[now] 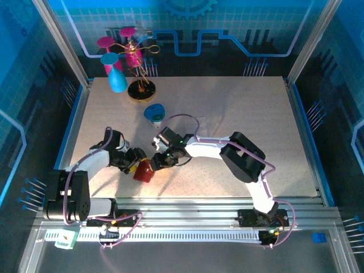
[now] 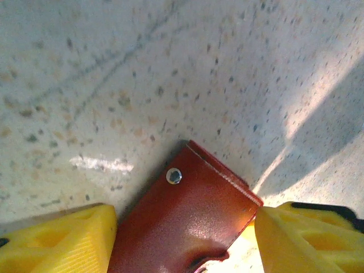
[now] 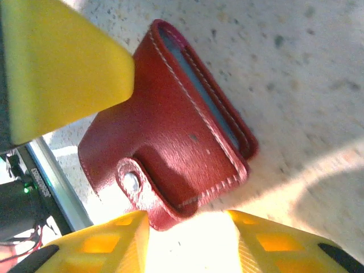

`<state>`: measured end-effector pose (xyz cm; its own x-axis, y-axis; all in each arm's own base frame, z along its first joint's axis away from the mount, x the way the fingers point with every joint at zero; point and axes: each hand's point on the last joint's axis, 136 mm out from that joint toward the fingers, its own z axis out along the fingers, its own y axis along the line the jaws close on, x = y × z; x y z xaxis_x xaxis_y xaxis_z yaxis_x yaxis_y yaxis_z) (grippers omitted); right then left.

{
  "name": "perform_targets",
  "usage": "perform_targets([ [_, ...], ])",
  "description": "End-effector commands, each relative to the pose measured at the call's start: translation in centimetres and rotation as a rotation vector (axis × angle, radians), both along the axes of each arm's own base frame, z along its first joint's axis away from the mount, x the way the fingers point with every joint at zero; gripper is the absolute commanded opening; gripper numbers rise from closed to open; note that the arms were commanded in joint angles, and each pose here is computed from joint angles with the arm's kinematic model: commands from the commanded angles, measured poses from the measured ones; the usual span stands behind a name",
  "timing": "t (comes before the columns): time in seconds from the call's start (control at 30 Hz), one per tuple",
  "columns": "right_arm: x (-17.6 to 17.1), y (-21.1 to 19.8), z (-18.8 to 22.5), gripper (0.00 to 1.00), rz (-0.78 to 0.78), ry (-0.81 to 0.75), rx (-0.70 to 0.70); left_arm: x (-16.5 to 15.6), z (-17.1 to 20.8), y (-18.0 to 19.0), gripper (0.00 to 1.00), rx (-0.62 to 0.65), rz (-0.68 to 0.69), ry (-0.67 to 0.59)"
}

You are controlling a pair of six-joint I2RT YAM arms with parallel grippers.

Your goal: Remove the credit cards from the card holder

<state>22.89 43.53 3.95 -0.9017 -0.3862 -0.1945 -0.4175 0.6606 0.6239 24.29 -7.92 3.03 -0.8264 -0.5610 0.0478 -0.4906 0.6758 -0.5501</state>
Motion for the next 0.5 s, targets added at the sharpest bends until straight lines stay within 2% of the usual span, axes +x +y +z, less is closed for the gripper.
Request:
perform_targets([
  [0.0,-0.1,-1.8,2.2,0.43,-0.076,0.049,0.001,-1.4,0.3,-0.8,0.67,-0.041,0.021,0.022],
  [0.23,-1.2,-4.7,2.2,0.47,-0.114,0.063,-0.072,-2.7,0.5,-2.5,0.67,-0.08,0.021,0.022],
  [0.47,-0.9,-6.1,1.8,0.47,-0.127,0.041,-0.126,-1.8,0.2,-3.8,0.54,-0.102,0.011,-0.005],
])
